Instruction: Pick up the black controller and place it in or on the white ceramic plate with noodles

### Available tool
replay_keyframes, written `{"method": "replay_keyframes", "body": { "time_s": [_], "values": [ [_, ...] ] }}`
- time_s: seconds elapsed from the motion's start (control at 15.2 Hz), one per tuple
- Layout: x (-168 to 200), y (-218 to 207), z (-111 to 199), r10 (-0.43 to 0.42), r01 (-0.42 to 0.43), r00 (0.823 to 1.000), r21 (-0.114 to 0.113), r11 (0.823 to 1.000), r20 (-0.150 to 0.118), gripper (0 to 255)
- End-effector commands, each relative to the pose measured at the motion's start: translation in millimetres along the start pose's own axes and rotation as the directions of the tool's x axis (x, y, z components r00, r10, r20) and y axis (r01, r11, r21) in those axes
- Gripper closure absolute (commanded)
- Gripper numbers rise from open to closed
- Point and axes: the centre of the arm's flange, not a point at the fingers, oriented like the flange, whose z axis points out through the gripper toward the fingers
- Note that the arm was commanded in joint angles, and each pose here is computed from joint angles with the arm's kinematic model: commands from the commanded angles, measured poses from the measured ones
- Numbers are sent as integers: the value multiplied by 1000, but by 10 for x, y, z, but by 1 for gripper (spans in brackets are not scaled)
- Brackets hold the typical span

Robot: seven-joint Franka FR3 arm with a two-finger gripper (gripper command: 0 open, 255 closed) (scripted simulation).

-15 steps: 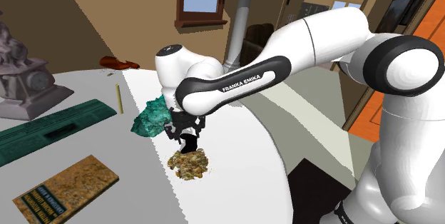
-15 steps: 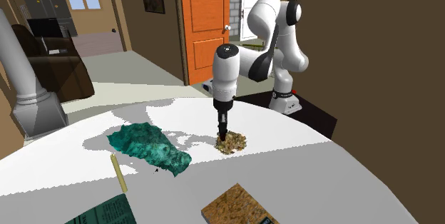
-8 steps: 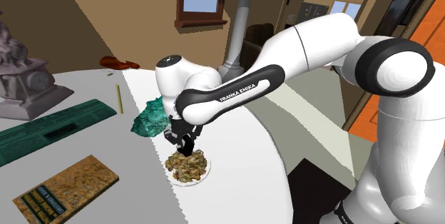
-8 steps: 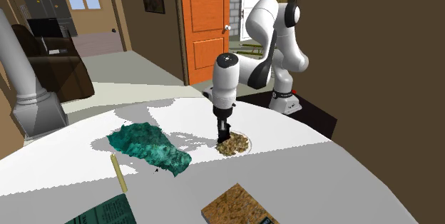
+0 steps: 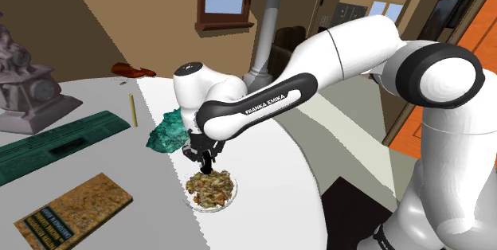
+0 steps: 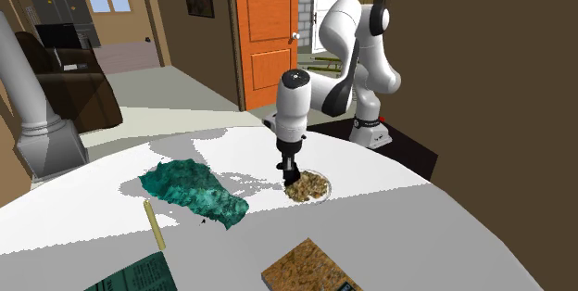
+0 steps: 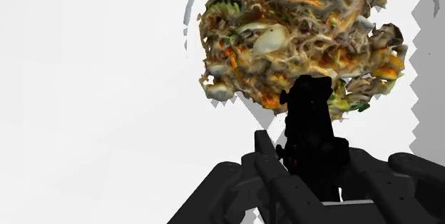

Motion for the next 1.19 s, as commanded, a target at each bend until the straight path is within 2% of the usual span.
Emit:
{"method": "replay_keyframes", "body": {
  "time_s": [0.0,0.33,0.59,1.12],
  "values": [
    [-26,-1,143,-4,4,1000,-19,1000,18,0],
    [-27,9,129,-3,4,1000,-19,1000,18,0],
    [-18,-1,-371,-3,4,1000,-19,1000,18,0],
    [-18,-1,-371,-3,4,1000,-19,1000,18,0]
  ]
}}
